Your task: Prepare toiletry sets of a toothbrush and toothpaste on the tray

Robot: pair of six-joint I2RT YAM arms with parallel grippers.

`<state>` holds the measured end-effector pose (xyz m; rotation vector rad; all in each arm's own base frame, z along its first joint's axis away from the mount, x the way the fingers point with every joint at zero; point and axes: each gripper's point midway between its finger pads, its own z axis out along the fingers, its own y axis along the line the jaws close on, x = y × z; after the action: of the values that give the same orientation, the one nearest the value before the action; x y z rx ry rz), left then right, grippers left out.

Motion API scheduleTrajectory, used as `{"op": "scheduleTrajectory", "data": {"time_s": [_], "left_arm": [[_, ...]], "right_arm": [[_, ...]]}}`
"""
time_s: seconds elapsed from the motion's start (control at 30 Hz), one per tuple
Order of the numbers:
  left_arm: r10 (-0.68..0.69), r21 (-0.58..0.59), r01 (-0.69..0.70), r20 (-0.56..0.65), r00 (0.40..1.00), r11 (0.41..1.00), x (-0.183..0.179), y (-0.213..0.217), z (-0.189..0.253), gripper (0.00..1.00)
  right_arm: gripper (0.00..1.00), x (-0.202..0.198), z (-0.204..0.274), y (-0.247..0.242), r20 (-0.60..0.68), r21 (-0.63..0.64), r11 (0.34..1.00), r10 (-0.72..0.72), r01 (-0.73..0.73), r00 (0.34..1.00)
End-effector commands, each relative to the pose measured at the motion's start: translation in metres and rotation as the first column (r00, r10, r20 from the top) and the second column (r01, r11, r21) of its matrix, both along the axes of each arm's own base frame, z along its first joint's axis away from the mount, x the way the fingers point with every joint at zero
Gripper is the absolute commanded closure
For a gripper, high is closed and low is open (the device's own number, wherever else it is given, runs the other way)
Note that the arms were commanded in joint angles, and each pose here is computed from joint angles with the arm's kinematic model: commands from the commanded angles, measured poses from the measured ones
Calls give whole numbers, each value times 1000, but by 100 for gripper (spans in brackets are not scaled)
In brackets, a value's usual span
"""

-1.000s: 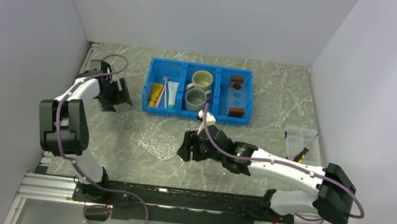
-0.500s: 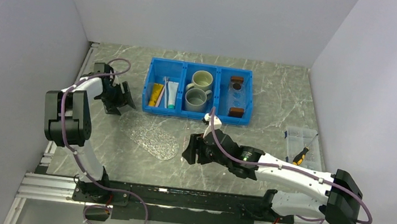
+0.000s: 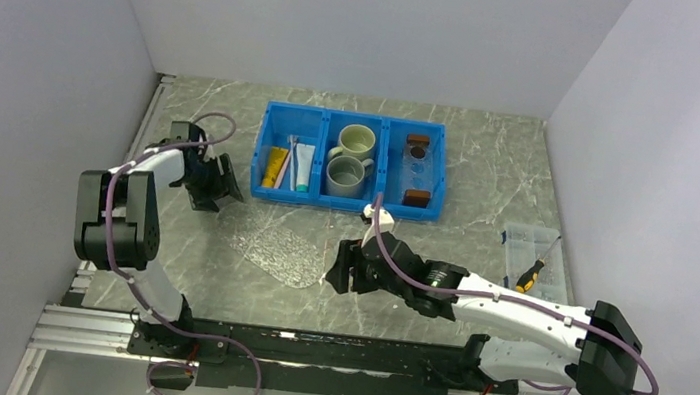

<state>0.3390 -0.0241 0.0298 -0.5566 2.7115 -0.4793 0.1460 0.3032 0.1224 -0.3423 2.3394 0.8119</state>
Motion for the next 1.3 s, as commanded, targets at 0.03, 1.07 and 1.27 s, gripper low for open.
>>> {"op": "scheduleTrajectory", "data": {"time_s": [0.03, 1.07, 1.27], "left_arm": [[-8, -23, 6, -51, 999, 1000, -30, -17, -5, 28], [-43, -171, 63, 121, 992, 983, -116, -93, -6, 29], [-59, -151, 86, 174, 983, 985, -121, -96, 2, 29]], "right_arm": [[36, 2, 10, -5, 26, 38, 999, -36, 35, 999], [35, -2, -51, -73, -79, -162, 964, -227, 213, 971], [35, -4, -66, -79, -143, -144, 960, -262, 242, 954]]}}
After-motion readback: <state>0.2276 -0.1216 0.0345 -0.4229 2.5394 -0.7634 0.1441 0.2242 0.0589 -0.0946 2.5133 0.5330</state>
